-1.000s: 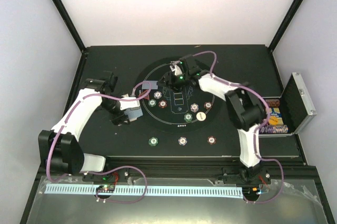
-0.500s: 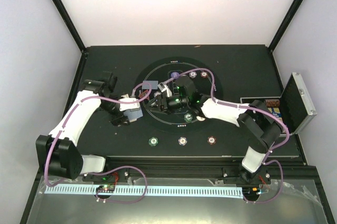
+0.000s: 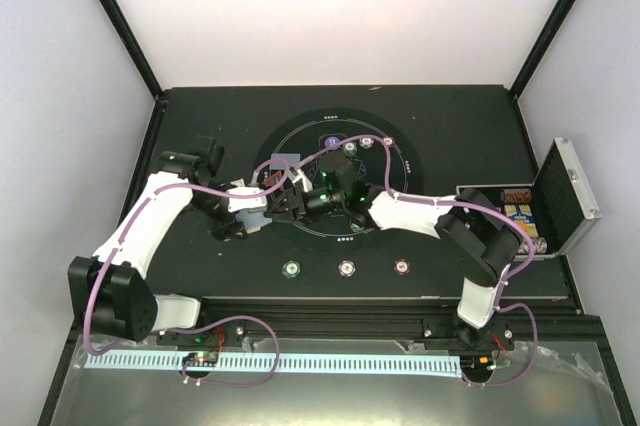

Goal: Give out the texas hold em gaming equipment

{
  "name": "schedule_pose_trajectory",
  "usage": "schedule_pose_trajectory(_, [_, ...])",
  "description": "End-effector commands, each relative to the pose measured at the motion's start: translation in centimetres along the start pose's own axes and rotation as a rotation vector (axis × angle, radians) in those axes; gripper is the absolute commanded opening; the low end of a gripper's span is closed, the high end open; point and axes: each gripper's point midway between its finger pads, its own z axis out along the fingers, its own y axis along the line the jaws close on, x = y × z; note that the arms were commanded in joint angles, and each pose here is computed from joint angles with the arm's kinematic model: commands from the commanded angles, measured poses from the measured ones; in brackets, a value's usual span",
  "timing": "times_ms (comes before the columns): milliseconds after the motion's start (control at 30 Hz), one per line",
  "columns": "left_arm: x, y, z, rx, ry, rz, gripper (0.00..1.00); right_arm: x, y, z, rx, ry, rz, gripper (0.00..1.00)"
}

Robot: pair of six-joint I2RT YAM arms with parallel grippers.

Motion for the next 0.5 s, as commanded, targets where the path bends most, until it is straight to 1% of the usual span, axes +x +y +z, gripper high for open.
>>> schedule_pose_trajectory(0, [-1.0,-0.1,-1.4,-0.022,-0.028,0.027,0.02,-0.8,1.6,0.9,-0.034,0.000,-0.037,0.41])
schedule_pose_trajectory(133, [-0.8,0.0,-1.2,-0.024,-0.020,0.027,0.02,-0.9,2.1,1.3,-0.041,0.003,-0.039,0.29])
schedule_pose_trajectory(167, [-0.8,0.0,-1.2,-0.026,-0.019,0.027,0.02,-1.0,2.1,1.4,-0.042,0.004,-0.039,0.24])
schedule_pose_trajectory(200, [-0.7,0.1,-1.2,-0.028,-0.016,0.026,0.02,-1.0,2.1,1.4,-0.042,0.004,-0.038,0.17])
schedule_pose_trajectory(300, [-0.5,0.1,-1.1,-0.028,-0.010,0.023,0.02,-1.0,2.0,1.1,-0.028,0.001,-0.040,0.02])
schedule_pose_trajectory(467, [-0.5,0.2,-1.0,-0.033,-0.007,0.022,0.02,-1.2,1.5,-0.2,-0.006,-0.011,-0.036,0.01])
